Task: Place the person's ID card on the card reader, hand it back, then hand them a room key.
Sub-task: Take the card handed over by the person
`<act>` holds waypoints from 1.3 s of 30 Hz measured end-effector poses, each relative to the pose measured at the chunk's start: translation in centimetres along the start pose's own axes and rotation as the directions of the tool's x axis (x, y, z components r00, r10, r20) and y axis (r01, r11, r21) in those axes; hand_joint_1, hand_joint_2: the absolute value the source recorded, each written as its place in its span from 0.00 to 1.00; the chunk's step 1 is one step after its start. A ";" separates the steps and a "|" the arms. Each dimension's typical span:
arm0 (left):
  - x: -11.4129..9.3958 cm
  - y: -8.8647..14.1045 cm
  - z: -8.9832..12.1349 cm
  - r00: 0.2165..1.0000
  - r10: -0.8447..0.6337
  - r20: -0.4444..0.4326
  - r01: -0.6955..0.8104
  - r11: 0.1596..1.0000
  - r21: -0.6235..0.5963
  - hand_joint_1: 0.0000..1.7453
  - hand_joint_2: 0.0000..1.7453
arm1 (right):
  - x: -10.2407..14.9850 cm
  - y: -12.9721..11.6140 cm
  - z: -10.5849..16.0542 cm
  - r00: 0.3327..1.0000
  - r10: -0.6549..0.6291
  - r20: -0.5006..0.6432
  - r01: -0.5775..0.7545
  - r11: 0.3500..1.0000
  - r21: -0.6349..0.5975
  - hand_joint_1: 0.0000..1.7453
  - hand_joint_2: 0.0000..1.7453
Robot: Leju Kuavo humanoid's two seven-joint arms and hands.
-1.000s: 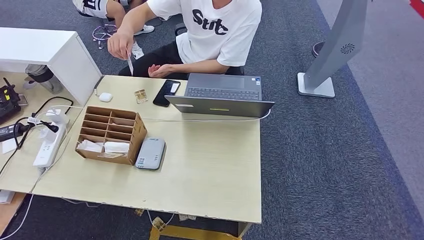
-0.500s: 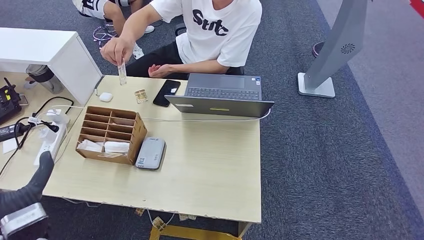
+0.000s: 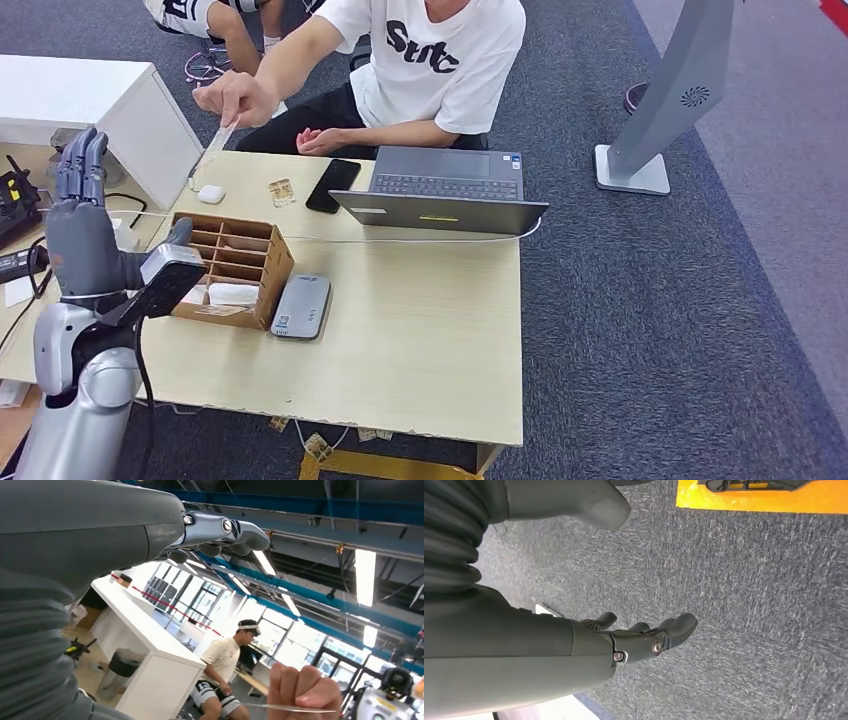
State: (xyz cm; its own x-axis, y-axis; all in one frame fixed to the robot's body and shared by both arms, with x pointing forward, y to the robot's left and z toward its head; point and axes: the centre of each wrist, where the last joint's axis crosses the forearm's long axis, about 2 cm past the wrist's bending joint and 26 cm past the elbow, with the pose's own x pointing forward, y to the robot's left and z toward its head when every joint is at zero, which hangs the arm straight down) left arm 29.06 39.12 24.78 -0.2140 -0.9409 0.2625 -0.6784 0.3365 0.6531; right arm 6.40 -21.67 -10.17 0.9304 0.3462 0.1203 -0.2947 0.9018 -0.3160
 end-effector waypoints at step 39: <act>-2.5 -2.2 3.7 0.996 -0.055 -0.063 0.042 0.981 -0.192 1.00 1.00 | -0.3 0.1 0.0 0.999 0.036 0.015 -0.036 0.999 -0.011 0.00 1.00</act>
State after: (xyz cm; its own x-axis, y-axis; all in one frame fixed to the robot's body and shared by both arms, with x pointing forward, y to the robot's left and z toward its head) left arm 28.49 40.59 20.01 -0.1315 -0.9537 0.2705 -0.5392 0.2978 0.7878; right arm 6.10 -21.69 -10.21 0.9159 0.3820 0.1231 -0.3250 0.8859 -0.3309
